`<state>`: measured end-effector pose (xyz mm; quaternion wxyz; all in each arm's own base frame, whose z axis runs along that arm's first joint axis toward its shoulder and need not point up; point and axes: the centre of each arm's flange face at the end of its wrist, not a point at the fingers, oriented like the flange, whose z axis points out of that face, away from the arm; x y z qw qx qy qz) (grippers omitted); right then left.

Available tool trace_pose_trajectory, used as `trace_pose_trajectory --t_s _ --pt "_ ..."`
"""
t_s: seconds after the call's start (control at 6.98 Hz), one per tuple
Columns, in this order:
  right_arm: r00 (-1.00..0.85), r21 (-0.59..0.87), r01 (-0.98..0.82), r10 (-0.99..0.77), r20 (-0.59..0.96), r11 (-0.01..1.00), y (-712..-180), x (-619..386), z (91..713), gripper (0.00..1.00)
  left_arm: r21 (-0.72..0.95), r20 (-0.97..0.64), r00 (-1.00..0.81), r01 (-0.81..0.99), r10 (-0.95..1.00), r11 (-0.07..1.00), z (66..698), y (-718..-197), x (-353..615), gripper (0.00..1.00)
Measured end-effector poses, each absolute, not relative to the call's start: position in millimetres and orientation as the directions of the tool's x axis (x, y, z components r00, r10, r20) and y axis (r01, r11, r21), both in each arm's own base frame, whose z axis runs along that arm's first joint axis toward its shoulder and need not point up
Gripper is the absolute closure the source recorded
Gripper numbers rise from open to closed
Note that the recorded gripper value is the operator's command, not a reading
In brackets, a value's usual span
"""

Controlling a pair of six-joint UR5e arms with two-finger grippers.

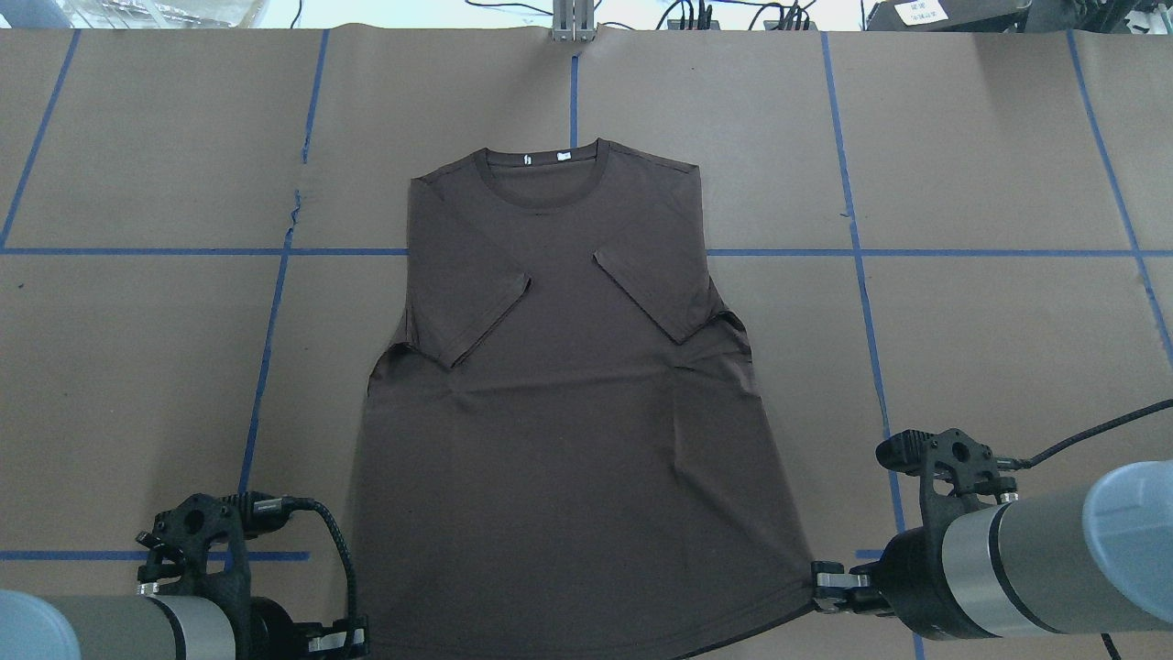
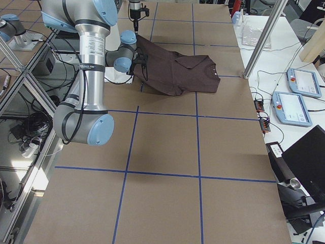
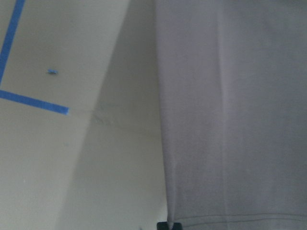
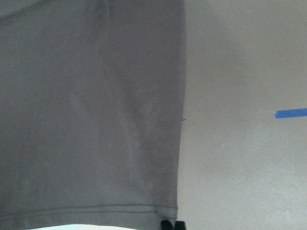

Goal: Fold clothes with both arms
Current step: 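Lift the hem with both grippers and carry it toward the collar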

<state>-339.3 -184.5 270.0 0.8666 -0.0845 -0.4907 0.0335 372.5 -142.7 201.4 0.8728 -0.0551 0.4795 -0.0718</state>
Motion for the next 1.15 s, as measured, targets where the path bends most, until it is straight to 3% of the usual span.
trace_pose_trajectory --t_s 0.29,0.57,1.15 --pt "0.51 -0.153 0.007 0.128 0.85 0.988 -201.2 -334.7 270.8 1.0 -0.146 -0.839 0.519 0.074 -0.163 0.987 194.6 -149.8 364.2 1.0" --pt "0.502 -0.069 -0.059 0.089 0.86 0.996 -252.7 -336.2 273.2 1.0 -0.076 -0.854 0.502 0.14 -0.137 0.987 189.4 -190.9 353.2 1.0" --pt "0.517 0.006 -0.205 0.103 0.85 0.979 -435.9 -357.5 272.9 1.0 0.089 -0.787 0.607 0.297 -0.116 0.951 215.0 -353.1 368.8 1.0"
